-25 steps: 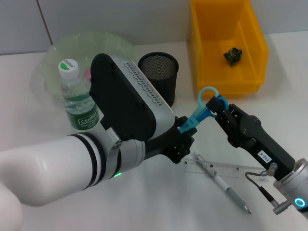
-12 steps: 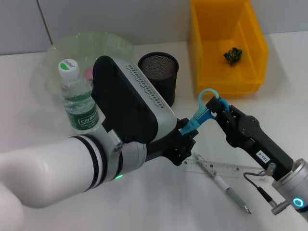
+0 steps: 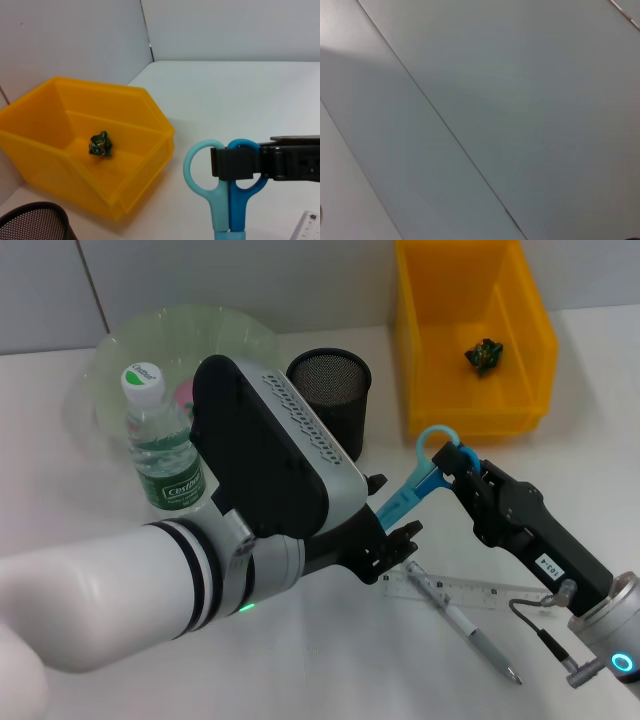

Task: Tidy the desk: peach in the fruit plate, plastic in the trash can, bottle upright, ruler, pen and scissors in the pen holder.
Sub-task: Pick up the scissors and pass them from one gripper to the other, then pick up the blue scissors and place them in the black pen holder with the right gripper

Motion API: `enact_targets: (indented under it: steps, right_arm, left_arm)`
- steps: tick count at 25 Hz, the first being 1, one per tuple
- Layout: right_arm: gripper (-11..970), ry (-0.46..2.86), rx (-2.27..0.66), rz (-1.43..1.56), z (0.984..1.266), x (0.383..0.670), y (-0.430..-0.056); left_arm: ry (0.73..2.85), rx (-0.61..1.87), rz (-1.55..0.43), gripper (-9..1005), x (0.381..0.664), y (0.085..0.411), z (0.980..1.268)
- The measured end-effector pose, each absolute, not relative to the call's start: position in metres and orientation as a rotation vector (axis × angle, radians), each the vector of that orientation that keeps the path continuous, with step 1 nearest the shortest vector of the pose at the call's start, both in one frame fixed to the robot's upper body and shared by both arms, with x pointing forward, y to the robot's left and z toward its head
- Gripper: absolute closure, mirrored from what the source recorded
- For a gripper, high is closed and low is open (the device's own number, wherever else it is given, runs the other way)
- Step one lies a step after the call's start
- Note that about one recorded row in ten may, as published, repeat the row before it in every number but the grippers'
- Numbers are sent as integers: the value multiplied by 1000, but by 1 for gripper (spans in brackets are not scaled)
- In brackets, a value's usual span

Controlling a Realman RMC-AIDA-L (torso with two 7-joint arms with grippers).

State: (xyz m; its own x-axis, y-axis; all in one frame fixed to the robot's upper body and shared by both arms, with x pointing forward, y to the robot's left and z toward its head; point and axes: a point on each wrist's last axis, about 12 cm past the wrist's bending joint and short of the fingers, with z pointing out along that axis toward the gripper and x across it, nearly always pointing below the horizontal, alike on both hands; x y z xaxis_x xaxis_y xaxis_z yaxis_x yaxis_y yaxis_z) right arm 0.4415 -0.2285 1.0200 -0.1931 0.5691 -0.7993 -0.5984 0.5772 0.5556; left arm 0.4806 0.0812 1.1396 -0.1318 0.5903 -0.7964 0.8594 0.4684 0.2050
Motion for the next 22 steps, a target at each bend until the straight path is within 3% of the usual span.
enact_targets:
  steps: [12, 16, 20, 22]
  right_arm:
    - [876, 1372, -36, 927, 1026, 452, -254]
    - [874, 1325, -76, 901, 1034, 460, -261]
    - [868, 1279, -133, 881, 1042, 468, -262]
    - [864, 1254, -171, 859, 1046, 472, -261]
  left_arm:
    - [1748, 1191, -406, 453, 471, 95, 1145]
    - [1677, 1127, -479, 453, 473, 113, 1151]
    - [1537, 1077, -688, 453, 476, 150, 1149]
    - [1537, 1077, -688, 453, 476, 150, 1149]
